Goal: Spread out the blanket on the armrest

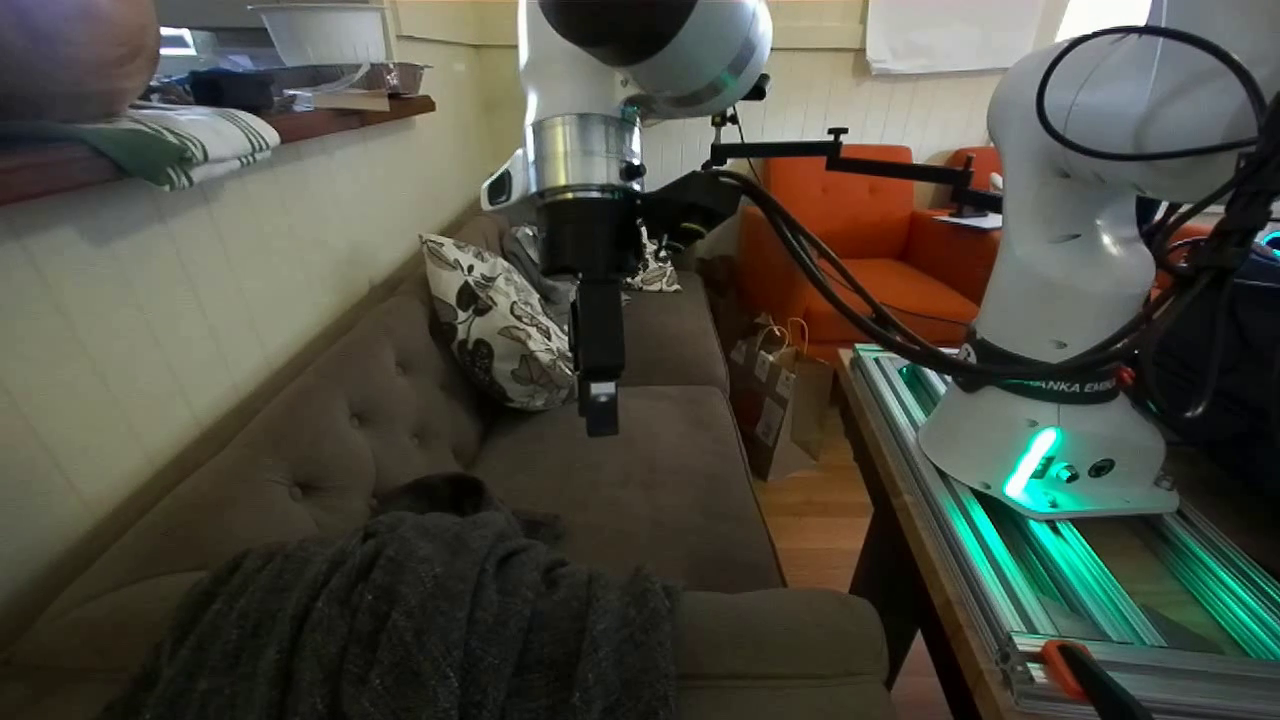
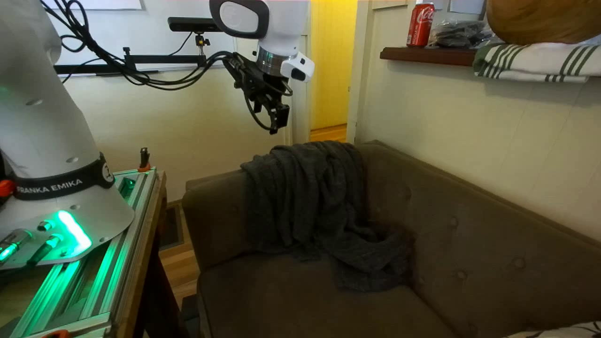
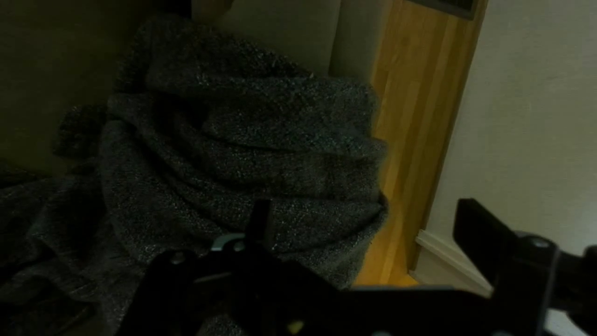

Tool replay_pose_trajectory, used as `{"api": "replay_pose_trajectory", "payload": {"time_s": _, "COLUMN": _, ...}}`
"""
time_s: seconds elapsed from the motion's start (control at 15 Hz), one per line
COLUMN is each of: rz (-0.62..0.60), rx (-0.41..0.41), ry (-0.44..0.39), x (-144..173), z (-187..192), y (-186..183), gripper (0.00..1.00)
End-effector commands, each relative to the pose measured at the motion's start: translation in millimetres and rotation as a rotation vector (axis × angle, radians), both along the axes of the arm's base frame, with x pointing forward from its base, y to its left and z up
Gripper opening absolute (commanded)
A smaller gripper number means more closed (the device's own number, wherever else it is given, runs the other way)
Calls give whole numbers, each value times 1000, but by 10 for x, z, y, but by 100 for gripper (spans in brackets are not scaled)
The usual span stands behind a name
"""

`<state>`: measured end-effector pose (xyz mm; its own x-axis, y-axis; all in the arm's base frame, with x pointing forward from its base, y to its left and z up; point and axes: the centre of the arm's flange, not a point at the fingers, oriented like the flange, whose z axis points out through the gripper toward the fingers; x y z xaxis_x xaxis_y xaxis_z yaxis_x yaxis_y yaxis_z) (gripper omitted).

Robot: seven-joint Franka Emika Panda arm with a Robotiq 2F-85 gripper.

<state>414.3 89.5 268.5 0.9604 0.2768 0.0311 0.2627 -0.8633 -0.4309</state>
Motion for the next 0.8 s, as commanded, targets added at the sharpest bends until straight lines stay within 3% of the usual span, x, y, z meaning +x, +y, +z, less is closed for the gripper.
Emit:
{"api": "replay_pose_trajectory", "payload": {"time_s": 0.0, "rz": 0, "rx": 0, "ry": -2, "x": 5, "z": 7, "y": 2, "gripper": 100}}
{"api": "replay_pose_trajectory", "payload": {"time_s": 0.07, "rz": -30, "rx": -111, "ry": 4, "x": 67, "z": -56, "y": 7, "gripper": 100}}
{"api": "replay_pose_trajectory", "payload": {"time_s": 0.27, "rz": -55, "rx": -180, "ry": 16, "x": 102, "z": -301, "y": 167, "gripper": 100}}
{"api": "replay_pose_trajectory", "payload": {"time_s": 0.73, "rz": 5, "rx": -220, "ry": 36, "x": -87, "z": -865, "y": 627, "gripper": 100}}
